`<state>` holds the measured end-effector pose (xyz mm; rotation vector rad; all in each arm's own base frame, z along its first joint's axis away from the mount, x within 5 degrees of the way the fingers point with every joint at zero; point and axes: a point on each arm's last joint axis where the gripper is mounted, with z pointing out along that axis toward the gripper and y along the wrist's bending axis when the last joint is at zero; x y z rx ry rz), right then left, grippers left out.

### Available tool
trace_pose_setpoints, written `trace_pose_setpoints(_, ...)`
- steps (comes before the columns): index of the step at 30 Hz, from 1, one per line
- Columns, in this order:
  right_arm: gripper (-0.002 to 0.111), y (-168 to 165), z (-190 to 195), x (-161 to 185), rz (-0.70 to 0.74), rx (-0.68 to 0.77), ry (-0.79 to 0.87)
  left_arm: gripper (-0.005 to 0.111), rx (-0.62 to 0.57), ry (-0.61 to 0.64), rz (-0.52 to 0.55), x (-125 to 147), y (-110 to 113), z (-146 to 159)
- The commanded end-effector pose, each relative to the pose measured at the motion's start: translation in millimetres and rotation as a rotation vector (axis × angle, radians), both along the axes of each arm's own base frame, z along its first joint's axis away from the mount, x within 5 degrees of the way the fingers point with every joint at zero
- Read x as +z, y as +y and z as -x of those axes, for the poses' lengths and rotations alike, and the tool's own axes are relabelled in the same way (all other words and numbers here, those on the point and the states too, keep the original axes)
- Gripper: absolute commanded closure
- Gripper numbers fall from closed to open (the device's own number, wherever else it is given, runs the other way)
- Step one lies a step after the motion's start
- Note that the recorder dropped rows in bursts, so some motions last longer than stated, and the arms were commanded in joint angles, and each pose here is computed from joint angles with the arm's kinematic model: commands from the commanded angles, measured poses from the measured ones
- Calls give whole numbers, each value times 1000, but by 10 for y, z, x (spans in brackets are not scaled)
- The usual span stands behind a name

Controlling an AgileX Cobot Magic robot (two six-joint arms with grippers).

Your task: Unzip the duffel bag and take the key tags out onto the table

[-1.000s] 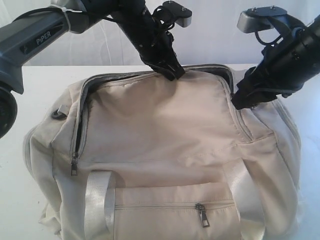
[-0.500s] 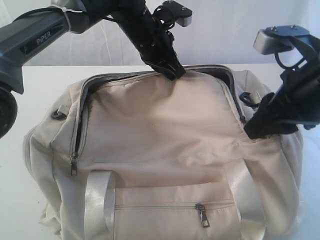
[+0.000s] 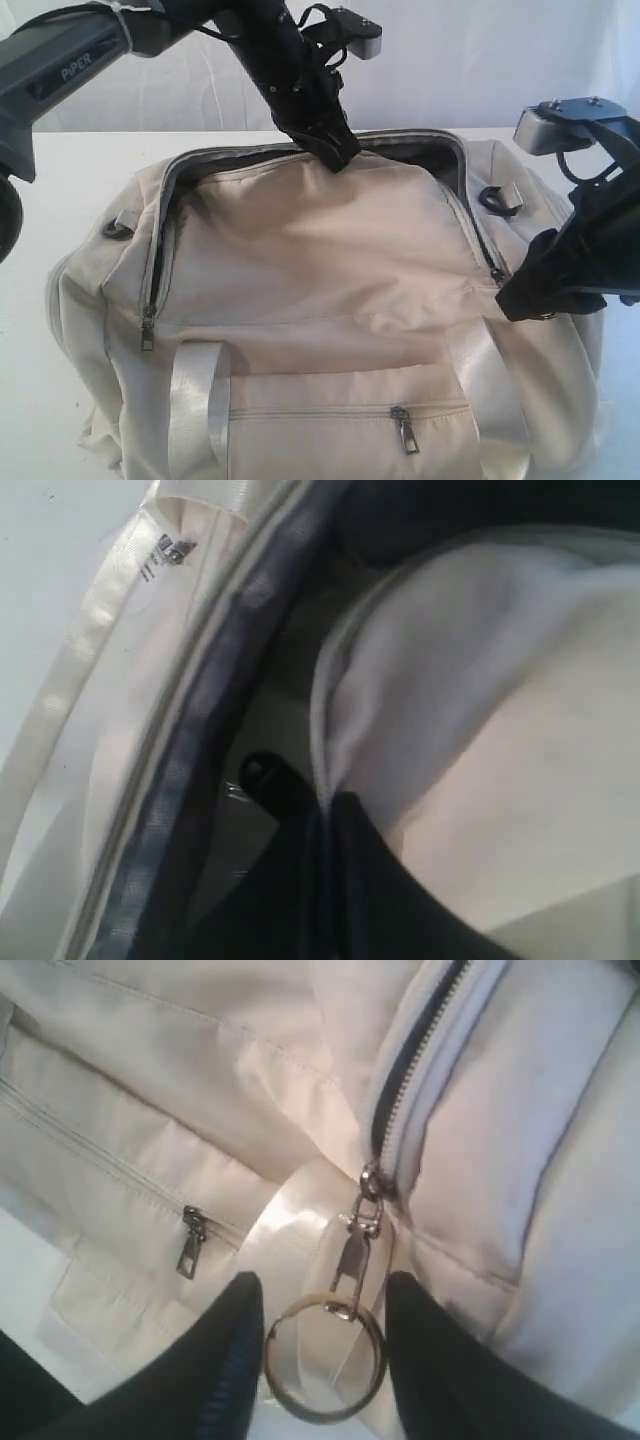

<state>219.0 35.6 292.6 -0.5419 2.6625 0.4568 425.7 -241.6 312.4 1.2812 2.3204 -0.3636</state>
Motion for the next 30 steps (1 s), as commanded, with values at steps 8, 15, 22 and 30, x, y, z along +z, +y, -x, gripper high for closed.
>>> trace_pose_setpoints(8, 46, -20, 36, 512, -4, -58, -203, 107, -126, 118, 138, 284, -61, 342)
trace_pose_setpoints(15, 46, -39, 298, 871, -19, -107, -335, 107, -121, 168, 106, 400, 80, 675)
trace_pose_setpoints(22, 46, -36, 536, 1014, -49, -142, -386, 107, -228, 293, 187, 523, 209, 1462)
trace_pose_setpoints(30, 46, 15, 719, 1032, -100, -118, -320, 107, -353, 479, 94, 260, 140, 2500)
